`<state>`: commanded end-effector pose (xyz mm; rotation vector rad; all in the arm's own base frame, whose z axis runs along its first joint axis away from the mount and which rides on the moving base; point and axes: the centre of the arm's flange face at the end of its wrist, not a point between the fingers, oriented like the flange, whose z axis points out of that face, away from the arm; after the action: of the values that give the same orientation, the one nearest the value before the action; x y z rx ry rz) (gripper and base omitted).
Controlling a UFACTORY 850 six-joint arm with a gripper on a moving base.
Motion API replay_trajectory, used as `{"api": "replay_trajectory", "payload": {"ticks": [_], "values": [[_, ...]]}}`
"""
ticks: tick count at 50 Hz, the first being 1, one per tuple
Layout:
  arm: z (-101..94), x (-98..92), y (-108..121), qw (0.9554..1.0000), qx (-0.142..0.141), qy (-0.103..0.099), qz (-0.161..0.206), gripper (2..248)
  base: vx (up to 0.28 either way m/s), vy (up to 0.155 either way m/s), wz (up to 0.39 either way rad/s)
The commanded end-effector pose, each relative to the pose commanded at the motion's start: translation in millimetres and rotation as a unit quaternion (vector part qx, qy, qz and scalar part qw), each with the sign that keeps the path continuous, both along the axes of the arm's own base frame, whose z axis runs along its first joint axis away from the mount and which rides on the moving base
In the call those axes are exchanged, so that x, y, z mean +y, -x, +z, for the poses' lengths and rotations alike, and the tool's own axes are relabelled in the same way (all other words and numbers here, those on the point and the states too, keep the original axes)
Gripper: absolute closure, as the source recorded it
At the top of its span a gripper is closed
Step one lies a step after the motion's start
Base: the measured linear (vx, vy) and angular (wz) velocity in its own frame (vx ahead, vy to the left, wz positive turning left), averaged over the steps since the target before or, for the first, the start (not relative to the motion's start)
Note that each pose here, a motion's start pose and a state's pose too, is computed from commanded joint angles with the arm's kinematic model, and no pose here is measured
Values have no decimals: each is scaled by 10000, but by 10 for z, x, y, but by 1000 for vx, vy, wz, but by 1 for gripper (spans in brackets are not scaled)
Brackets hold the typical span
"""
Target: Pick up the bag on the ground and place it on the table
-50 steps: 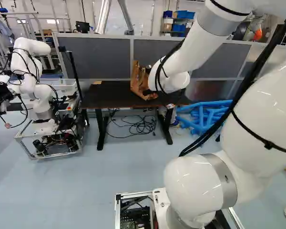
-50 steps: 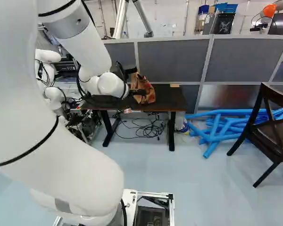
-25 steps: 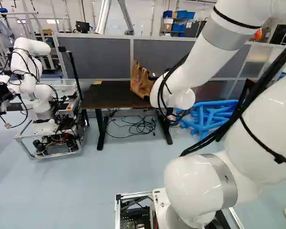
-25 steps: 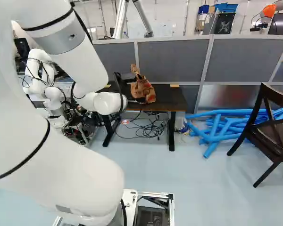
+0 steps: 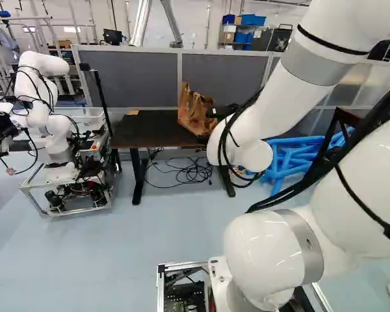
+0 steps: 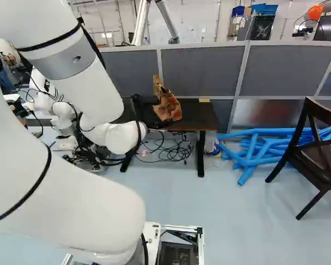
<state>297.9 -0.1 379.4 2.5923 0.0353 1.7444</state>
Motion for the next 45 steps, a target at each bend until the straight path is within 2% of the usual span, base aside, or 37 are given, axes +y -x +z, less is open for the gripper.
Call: {"api": "replay_trajectory", "payload": {"ticks": [22, 45], "values": [[-106, 1, 210, 9997, -208, -102, -34, 3, 0, 0, 0], [-138, 1, 276, 9995, -273, -134, -43, 3, 0, 0, 0]]}}
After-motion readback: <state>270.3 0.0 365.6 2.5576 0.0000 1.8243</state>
